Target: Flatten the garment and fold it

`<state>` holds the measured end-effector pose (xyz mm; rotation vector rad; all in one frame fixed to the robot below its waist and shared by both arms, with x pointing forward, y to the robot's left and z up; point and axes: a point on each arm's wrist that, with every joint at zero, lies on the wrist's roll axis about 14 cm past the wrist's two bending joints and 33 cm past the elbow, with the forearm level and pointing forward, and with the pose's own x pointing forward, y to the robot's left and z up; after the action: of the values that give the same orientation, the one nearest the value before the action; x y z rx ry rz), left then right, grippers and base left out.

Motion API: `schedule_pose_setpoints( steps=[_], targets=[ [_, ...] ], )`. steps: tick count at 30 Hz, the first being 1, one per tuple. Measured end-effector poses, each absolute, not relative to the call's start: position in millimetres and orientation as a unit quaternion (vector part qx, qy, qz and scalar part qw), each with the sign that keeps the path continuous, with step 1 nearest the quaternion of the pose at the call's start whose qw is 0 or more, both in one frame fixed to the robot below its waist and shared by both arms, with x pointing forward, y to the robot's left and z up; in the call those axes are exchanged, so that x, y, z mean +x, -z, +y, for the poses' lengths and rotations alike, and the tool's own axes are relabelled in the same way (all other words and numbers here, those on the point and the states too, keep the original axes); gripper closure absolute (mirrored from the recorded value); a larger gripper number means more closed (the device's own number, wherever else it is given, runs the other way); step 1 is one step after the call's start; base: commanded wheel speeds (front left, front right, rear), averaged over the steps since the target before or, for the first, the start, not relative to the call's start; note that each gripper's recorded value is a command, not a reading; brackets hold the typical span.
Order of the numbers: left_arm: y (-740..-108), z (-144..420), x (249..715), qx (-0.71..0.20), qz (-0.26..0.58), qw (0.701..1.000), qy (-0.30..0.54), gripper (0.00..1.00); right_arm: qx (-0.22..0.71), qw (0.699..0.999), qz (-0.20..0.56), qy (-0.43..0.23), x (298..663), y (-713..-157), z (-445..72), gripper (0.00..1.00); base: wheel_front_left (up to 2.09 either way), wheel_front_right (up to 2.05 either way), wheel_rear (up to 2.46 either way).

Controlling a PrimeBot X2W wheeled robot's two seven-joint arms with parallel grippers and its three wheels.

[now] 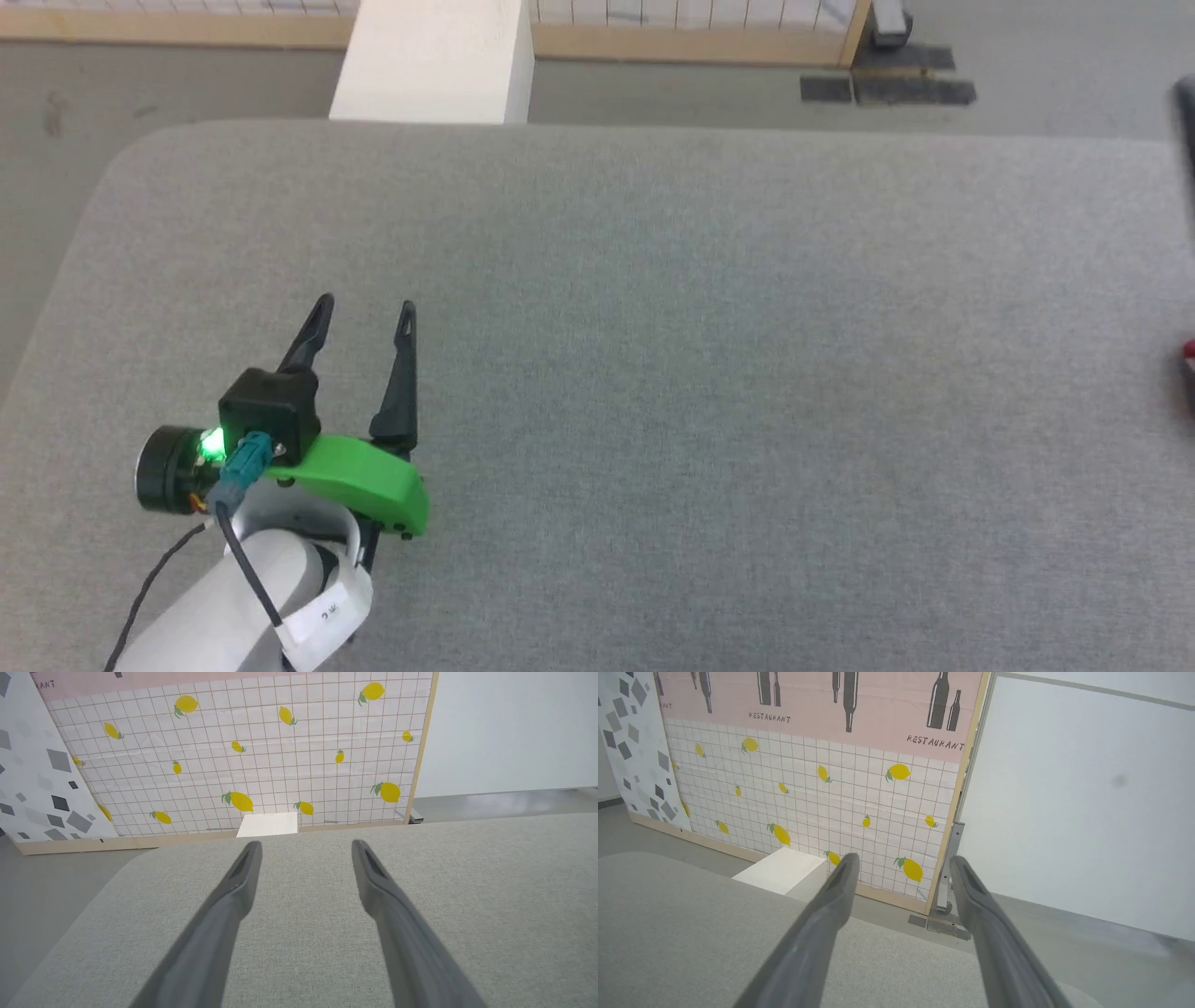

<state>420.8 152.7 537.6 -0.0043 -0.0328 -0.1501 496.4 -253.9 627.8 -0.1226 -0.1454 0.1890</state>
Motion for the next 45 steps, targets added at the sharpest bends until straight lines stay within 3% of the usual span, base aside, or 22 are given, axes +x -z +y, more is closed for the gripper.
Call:
schedule_pose_setpoints(
  steps=[4,11,19,45],
  targets=[
    [-542,159,412,0.004,-0.013,0.998,0.065,0.00,-0.016,0.991,-0.083,-0.105,471,-607,-228,0.00,0.00,0.00,0.00],
    [-537,169,395,0.022,-0.001,0.998,0.051,0.00,0.039,0.995,-0.067,-0.062,430,-561,-208,0.00,0.00,0.00,0.00],
    [-517,171,379,0.038,0.029,0.997,0.053,0.00,0.042,0.998,-0.030,-0.047,393,-526,-184,0.00,0.00,0.00,0.00],
    [-508,172,372,0.048,0.035,0.997,0.045,0.00,0.026,0.998,-0.019,-0.057,383,-519,-172,0.00,0.00,0.00,0.00]
  ],
)
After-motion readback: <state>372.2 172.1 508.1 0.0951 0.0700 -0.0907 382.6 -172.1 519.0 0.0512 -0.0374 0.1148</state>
